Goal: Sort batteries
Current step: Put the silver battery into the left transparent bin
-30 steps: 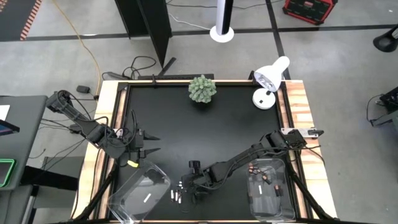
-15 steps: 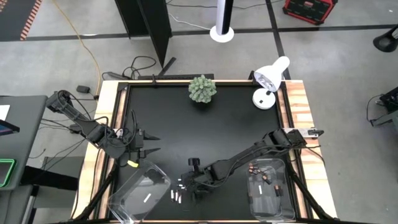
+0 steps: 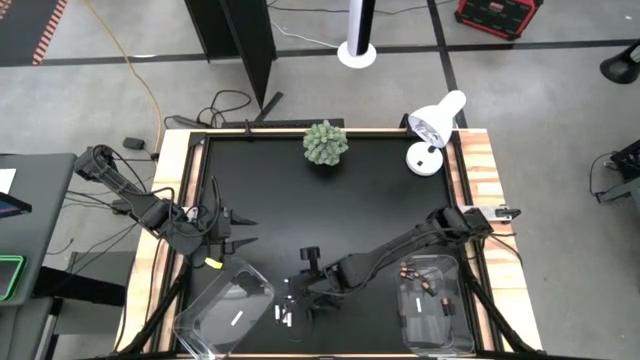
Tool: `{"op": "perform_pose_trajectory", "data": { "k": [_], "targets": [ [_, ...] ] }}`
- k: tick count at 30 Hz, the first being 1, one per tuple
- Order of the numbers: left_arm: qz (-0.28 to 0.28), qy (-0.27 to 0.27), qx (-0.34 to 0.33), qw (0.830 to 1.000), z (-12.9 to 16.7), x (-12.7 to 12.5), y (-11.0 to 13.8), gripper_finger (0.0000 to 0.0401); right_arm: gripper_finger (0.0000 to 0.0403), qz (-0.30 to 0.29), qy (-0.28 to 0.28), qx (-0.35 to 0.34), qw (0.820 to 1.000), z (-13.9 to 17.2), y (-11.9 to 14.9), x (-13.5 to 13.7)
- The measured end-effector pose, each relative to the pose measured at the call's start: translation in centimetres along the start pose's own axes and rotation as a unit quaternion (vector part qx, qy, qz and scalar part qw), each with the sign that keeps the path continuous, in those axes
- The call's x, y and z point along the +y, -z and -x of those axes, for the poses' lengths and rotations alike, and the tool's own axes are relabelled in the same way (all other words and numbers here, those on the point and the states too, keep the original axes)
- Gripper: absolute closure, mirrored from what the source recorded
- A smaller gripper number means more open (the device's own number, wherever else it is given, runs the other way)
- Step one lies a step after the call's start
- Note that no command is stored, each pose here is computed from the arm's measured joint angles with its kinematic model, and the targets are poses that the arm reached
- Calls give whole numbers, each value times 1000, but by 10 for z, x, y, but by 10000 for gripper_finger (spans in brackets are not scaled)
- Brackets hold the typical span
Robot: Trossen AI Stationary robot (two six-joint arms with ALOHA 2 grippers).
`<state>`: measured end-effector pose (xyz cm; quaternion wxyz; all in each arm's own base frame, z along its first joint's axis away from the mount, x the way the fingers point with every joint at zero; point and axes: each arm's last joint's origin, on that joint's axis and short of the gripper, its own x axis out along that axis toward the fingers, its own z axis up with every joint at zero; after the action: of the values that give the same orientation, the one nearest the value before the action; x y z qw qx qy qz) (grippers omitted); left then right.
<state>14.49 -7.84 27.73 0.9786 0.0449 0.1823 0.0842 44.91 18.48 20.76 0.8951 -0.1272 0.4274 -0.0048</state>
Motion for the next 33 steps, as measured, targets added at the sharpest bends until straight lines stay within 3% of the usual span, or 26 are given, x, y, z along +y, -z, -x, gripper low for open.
{"op": "perform_pose_trajectory", "data": {
  "k": [14, 23, 33],
  "targets": [
    [2, 0, 1, 1000, 0, 0, 0, 224, 388, 109, 58, -56, 991, 51, -45, -4],
    [3, 0, 1, 1000, 0, 0, 0, 224, 388, 198, 116, -116, 966, 94, -72, 5],
    [3, 0, 1, 1000, 0, 0, 0, 224, 388, 265, 154, -145, 941, 118, -76, 32]
  ]
}}
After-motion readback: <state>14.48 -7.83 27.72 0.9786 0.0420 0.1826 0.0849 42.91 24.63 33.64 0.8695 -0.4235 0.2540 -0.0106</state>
